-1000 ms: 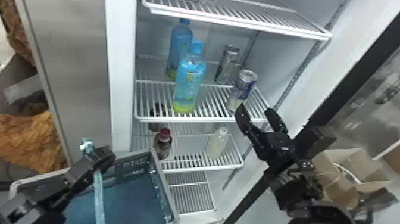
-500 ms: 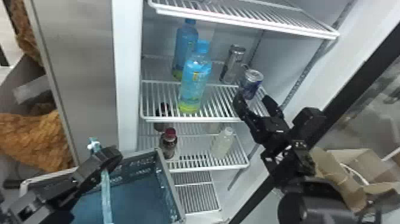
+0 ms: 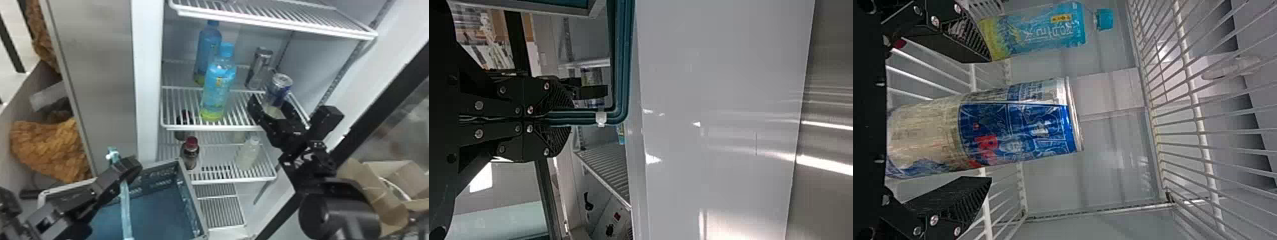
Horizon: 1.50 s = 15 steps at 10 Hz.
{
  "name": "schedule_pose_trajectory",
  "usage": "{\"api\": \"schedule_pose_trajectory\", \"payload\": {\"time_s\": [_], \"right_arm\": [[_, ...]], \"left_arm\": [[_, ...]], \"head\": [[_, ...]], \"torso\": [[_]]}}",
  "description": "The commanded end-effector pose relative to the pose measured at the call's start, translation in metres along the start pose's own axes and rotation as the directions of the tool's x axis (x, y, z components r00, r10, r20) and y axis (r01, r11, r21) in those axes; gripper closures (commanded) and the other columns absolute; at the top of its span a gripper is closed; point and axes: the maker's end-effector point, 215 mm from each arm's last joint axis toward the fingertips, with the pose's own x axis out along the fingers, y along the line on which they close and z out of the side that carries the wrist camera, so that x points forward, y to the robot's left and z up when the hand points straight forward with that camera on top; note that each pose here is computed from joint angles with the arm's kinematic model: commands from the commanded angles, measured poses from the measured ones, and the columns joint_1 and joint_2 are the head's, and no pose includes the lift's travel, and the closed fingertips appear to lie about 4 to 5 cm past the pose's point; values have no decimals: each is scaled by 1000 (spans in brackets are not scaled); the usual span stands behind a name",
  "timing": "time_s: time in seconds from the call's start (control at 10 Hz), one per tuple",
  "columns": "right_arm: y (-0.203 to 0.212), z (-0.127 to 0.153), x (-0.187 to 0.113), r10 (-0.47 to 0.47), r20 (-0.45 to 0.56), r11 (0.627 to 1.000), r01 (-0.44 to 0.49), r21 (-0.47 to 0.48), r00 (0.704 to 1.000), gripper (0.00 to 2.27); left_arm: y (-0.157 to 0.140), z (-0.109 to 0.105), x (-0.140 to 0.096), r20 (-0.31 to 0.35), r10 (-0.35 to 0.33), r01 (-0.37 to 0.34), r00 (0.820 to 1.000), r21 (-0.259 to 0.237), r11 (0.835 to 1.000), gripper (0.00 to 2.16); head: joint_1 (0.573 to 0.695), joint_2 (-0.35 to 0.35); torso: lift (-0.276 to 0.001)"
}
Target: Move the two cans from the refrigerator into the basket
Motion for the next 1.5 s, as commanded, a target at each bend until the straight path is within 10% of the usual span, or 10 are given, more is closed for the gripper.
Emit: {"api": "schedule_pose_trajectory", "payload": {"time_s": [0.0,0.4,1.4], "right_arm": [[-1,4,4,-2,6,1000,2,-3,1000,209],[5,7,11,11,-5,1000,-11,-19,1000,1139],[39,45,-83,64,-6,997,-64,-34,998,1194]], "left_arm": [[2,-1,0,2,3,-3,1000,-5,1000,1200],[1,-1,1,0,2,-2,1000,-4,1000,1200],[0,-2,0,3,-4,4,1000,-11,1000,1200]], "head": [[695,-269],[695,-268],[695,-286]], "torso": [[-35],[-35],[-35]]}}
